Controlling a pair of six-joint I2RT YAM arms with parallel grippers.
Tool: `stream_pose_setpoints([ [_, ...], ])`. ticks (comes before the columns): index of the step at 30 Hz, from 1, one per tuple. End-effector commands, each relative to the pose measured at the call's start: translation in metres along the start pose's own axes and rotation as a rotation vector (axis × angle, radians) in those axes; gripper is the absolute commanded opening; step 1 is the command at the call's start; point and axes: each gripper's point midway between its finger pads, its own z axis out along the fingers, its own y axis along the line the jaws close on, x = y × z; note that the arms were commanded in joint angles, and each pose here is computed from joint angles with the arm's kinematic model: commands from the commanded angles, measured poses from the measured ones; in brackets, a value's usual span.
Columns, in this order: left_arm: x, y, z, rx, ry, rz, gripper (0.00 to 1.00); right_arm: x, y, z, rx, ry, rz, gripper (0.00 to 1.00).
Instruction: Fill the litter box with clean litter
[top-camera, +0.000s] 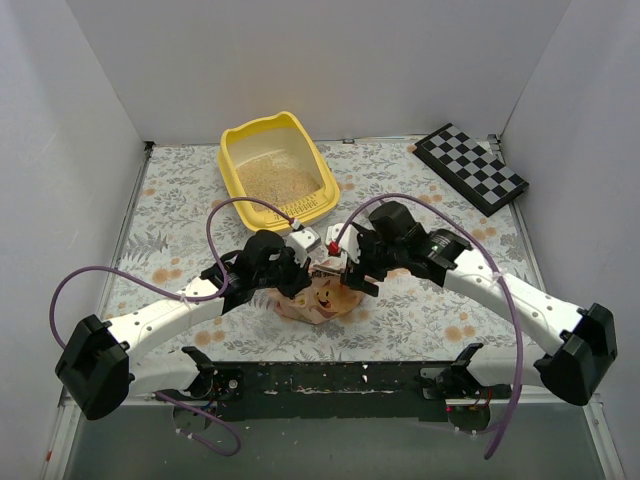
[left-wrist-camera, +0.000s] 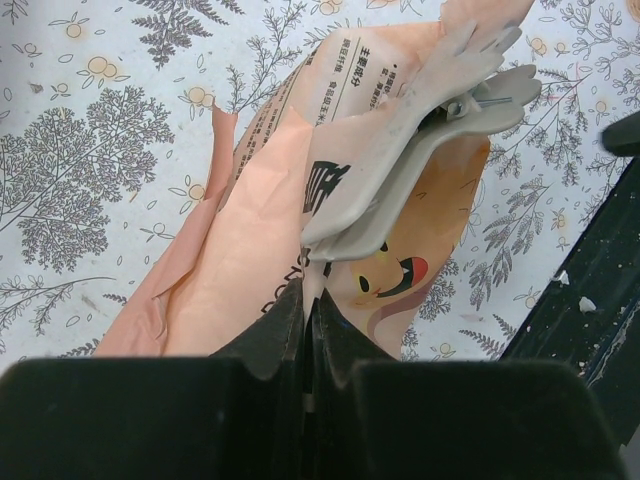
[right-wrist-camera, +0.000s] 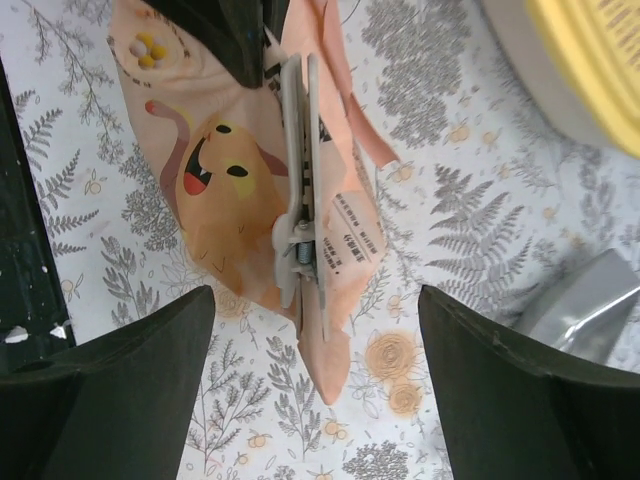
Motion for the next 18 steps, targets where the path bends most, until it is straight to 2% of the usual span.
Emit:
stream_pose_setpoints([
  [1,-0.008,0.003,-0.004,-0.019,-0.014,0.030,0.01,-0.047,-0.019,-0.035,0.126,-0.163,-0.010,0.90],
  [6,-0.011,0.003,-0.004,-0.023,-0.020,0.027,0.07,-0.071,-0.034,-0.067,0.248,-0.261,0.072,0.92],
  [8,-0.015,-0.002,-0.006,0.003,-0.028,0.024,0.18,-0.076,-0.047,-0.082,0.344,-0.294,0.174,0.93],
  [10,-0.019,-0.007,-0.008,0.027,-0.041,0.028,0.29,-0.075,-0.068,-0.103,0.493,-0.297,0.346,0.93],
  [12,-0.024,-0.009,-0.010,0.035,-0.056,0.042,0.38,-0.079,-0.067,-0.111,0.489,-0.295,0.382,0.94],
  [13,-0.028,-0.009,-0.012,0.037,-0.065,0.051,0.44,-0.083,-0.065,-0.113,0.472,-0.305,0.373,0.94],
  [15,-0.036,-0.008,-0.018,0.022,-0.087,0.062,0.57,-0.085,-0.070,-0.123,0.531,-0.376,0.488,0.95],
  [16,-0.043,-0.007,-0.021,0.010,-0.101,0.066,0.64,-0.081,-0.070,-0.124,0.543,-0.376,0.493,0.95],
  [17,-0.049,-0.006,-0.025,-0.003,-0.112,0.065,0.98,-0.082,-0.067,-0.126,0.533,-0.385,0.519,0.95],
  [18,-0.055,-0.004,-0.029,-0.021,-0.125,0.063,0.98,-0.080,-0.065,-0.126,0.530,-0.373,0.540,0.95],
])
